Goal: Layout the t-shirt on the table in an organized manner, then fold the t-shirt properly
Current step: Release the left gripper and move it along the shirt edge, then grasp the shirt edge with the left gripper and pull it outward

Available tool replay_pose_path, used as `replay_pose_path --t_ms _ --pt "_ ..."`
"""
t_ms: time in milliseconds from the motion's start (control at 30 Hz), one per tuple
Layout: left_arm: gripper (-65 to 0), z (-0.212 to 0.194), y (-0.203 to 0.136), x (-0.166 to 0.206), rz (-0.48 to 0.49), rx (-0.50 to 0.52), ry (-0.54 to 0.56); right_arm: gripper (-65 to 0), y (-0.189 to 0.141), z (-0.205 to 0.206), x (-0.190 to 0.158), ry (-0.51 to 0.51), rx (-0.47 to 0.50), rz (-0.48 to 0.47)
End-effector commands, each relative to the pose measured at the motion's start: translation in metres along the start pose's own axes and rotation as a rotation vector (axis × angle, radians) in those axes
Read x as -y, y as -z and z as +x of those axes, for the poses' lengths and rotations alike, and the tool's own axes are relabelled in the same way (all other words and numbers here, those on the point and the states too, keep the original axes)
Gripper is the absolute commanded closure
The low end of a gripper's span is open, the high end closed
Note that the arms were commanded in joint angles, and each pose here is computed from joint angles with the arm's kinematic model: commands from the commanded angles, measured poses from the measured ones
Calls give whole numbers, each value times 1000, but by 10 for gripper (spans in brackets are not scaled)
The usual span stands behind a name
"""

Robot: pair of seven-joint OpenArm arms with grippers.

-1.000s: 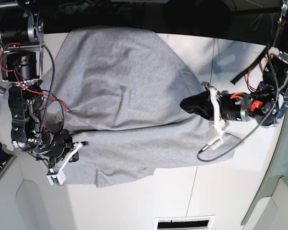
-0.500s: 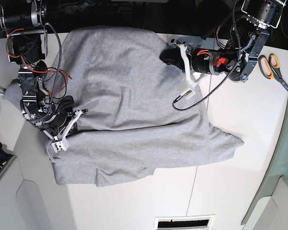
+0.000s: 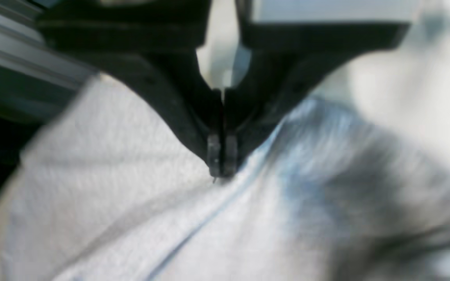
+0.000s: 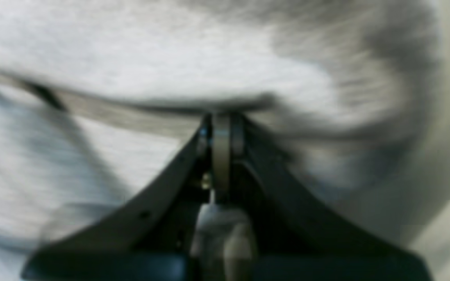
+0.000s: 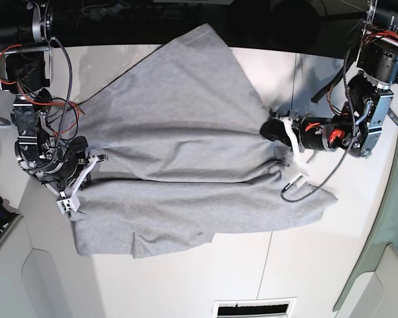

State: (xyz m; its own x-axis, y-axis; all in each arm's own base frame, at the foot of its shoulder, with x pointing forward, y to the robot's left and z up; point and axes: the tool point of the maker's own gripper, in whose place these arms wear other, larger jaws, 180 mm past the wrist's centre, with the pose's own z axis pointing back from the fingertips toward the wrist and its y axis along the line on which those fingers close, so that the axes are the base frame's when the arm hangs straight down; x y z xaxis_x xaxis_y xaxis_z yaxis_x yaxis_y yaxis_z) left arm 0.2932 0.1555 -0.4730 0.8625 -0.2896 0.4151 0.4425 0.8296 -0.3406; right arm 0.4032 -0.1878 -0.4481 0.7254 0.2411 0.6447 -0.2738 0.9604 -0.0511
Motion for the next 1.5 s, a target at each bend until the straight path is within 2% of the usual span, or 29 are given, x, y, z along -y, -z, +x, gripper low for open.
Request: replay_pose_path --t_ms 0,133,400,600,767,833,933,1033,1100,1300,1400,1467 --pt "0 -4 -9 -33 133 -70 7 0 -5 26 10 4 67 -12" --pt "0 35 -23 -68 222 -17 -12 0 -4 21 8 7 54 -9" --pt "0 93 -52 -114 335 51 -47 0 -5 0 12 5 -57 -16" --pt "0 108 -77 -141 413 56 -82 0 -12 -37 29 -5 -121 -46" --pt "0 105 -86 -148 439 26 -78 0 -21 -51 49 9 -130 -71" --pt "0 101 -82 -139 385 -1 -94 0 -24 -47 54 30 -114 -68" --pt "0 105 -74 -103 191 1 -104 0 -26 -31 54 68 -65 -44" --pt "0 123 -80 -61 -5 98 -39 0 -32 -11 49 82 -8 -24" --pt "0 123 -87 -46 -32 128 23 0 -38 -5 44 78 -11 -12" --pt "0 72 -79 12 -93 69 221 0 -56 12 27 79 12 38" --pt "0 43 -67 45 -158 47 259 0 -56 13 17 101 25 71" --pt "0 20 -55 59 -189 38 241 0 -55 6 11 106 11 80"
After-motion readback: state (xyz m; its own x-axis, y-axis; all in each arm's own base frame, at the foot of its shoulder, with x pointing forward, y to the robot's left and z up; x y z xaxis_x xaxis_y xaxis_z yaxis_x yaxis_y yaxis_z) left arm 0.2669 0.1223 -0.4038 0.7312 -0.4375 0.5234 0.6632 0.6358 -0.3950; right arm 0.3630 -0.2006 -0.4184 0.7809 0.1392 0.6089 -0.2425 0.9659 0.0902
